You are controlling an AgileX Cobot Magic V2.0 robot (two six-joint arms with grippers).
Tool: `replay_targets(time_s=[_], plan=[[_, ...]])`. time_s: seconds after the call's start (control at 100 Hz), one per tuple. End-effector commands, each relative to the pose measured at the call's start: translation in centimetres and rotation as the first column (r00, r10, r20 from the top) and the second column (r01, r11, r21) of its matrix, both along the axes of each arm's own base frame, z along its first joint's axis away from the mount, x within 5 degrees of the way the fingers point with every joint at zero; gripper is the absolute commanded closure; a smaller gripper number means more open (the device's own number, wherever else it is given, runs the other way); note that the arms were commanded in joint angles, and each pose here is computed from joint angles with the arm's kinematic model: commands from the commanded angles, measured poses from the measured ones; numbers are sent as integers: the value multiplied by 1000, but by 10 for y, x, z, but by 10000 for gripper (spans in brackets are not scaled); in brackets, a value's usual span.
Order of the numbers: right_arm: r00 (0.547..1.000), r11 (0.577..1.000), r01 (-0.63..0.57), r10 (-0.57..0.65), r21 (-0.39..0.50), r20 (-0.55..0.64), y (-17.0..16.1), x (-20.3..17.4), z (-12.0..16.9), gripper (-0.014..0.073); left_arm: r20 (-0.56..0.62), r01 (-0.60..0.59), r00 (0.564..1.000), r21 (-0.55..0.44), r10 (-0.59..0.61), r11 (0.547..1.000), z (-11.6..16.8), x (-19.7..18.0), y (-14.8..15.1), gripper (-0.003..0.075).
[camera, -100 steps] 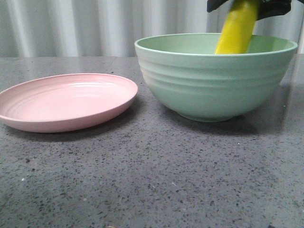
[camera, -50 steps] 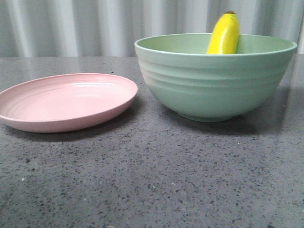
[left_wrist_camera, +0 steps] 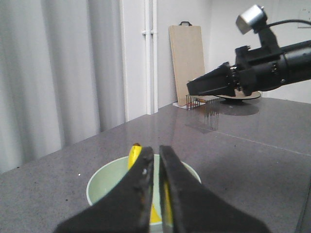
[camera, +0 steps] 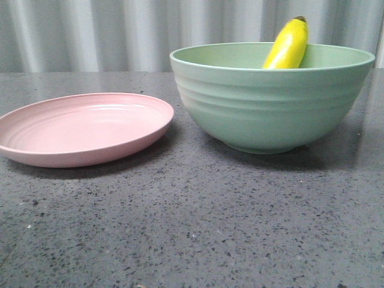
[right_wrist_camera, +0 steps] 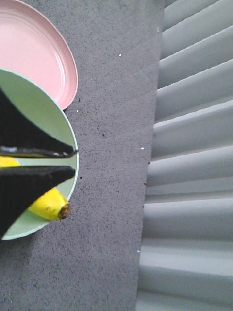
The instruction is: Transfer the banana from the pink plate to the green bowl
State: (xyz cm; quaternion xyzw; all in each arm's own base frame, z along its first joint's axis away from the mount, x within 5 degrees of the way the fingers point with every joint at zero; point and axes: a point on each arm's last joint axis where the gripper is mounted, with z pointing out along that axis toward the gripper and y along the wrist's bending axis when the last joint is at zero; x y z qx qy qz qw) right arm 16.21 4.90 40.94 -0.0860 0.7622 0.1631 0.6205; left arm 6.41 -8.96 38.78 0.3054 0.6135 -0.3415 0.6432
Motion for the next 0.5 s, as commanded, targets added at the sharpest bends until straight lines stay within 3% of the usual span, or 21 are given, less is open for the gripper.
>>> replay_targets(time_s=[0.0, 0.22, 0.49], plan=[[988, 999, 44, -46, 20, 146, -8, -18, 12, 657, 42, -1, 999, -71, 4, 998, 6, -3, 5, 741], [970, 995, 91, -77, -51, 232, -21, -58, -24, 657, 24, -2, 1000, -45, 3, 999, -24, -9, 13, 741], [926, 991, 127, -107, -33, 362, -33, -105, -71, 657, 43, -1, 999, -72, 4, 997, -63, -16, 23, 741]])
